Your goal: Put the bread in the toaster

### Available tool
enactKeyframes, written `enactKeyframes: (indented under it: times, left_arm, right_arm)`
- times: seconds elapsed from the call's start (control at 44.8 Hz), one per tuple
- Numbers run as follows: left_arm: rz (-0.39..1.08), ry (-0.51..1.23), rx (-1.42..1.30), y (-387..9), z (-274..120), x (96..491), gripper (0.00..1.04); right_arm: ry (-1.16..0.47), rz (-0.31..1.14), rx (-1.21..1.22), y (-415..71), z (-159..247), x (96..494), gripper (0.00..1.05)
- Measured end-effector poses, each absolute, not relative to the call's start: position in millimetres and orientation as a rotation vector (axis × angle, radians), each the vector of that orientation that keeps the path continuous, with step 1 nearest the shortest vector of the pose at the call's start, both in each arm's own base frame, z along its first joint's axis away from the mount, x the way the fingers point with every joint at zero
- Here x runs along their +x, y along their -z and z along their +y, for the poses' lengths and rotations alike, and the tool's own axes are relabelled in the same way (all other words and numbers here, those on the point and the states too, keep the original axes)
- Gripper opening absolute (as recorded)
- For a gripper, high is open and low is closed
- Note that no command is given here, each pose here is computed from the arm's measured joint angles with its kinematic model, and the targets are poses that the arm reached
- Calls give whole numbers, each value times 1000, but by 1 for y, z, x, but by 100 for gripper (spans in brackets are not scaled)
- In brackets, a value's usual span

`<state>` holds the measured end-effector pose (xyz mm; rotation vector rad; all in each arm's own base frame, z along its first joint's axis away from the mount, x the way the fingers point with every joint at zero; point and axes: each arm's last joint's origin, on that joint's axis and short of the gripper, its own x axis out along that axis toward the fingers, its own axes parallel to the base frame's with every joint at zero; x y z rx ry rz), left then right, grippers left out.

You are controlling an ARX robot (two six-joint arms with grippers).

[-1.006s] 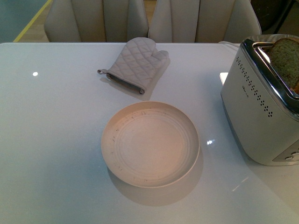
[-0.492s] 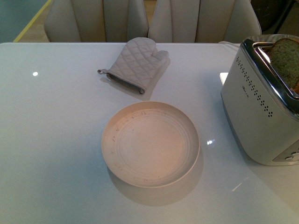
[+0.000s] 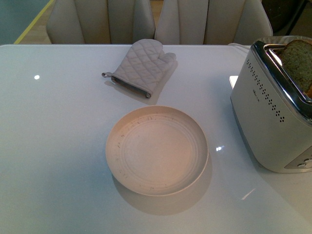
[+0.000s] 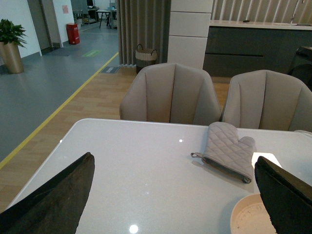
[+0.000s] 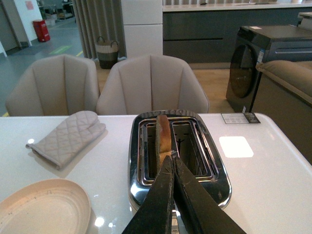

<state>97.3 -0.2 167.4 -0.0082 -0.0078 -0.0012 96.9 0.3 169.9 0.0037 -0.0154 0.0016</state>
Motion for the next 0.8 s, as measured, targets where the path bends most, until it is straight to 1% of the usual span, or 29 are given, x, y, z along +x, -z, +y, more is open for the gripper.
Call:
enactKeyframes:
  times: [0.112,0.134,0.201,0.246,0.268,0.536,0.648,0.67,0.715,0.804]
  left_arm:
    - [-8,1,-8,-167,0,97,98]
    - [-8,1,-8,-167,0,97,98]
    - [-8,1,-8,-167,0,97,98]
    - [-8,1,-8,-167,0,97,98]
    - [-8,1,-8,-167,0,97,98]
    - [-8,1,-8,-167,0,97,98]
    - [-8,1,-8,-167,0,97,98]
    - [-8,1,-8,-167,0,97,98]
    - [-8,1,-8,-167,0,97,98]
    - [-8,1,-8,-167,0,97,98]
  right_arm:
    - [-2,-16,4,-170,0,97,2]
    - [-2,-16,4,-170,0,97,6]
    - [-2,-16,3,-170,0,97,22]
    - [-2,-16,3,-170,0,97,29]
    - [-2,-16,3,-170,0,97,30]
    - [-2,-16,3,-170,0,97,72]
    - [-2,-16,4,-170,0,97,96]
    - [-2,-16,4,-170,0,97,97]
    - [-2,-16,3,-170,0,97,96]
    - [-2,-16,4,-170,0,97,96]
